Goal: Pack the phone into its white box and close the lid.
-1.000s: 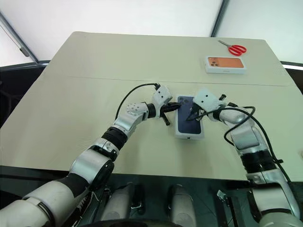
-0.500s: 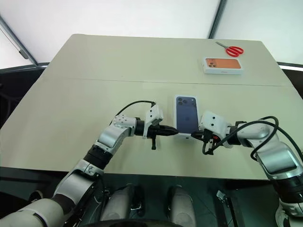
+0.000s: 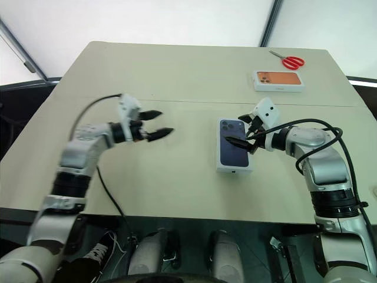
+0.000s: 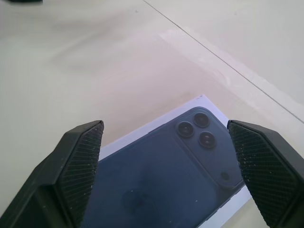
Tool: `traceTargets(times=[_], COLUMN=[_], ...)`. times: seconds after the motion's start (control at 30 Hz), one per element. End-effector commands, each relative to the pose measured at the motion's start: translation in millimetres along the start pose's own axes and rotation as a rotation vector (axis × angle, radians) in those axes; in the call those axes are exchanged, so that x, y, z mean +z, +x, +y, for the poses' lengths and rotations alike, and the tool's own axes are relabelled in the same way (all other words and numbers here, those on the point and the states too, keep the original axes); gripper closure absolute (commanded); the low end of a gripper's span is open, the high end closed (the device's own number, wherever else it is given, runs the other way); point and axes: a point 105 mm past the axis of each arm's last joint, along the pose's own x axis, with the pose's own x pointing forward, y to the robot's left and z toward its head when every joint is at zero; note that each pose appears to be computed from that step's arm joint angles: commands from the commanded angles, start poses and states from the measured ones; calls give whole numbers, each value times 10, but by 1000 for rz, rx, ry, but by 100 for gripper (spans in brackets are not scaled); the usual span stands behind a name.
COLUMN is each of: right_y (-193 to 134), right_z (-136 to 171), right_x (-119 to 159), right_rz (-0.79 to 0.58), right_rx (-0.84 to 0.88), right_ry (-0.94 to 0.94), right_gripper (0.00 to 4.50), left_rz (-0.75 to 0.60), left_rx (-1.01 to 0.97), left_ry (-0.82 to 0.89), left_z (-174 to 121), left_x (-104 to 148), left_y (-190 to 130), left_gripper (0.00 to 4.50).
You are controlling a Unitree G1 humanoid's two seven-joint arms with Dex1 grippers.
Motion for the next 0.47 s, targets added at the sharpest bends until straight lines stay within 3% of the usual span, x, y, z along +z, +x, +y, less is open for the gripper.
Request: traceTargets(times=[0.03, 0.47], right_y=[-179, -713], right_z=[-75, -236], right_x=[90, -221], right_rz=[-25, 86], right_rx=[7, -46], right_ry=[-75, -163], right_gripper=[2, 2], left_rz=[11, 86], left_rx=[17, 175], left_ry=[39, -12], left_z=[34, 42], left_x=[31, -181], left_y=[-220, -1080], left_gripper=[9, 9])
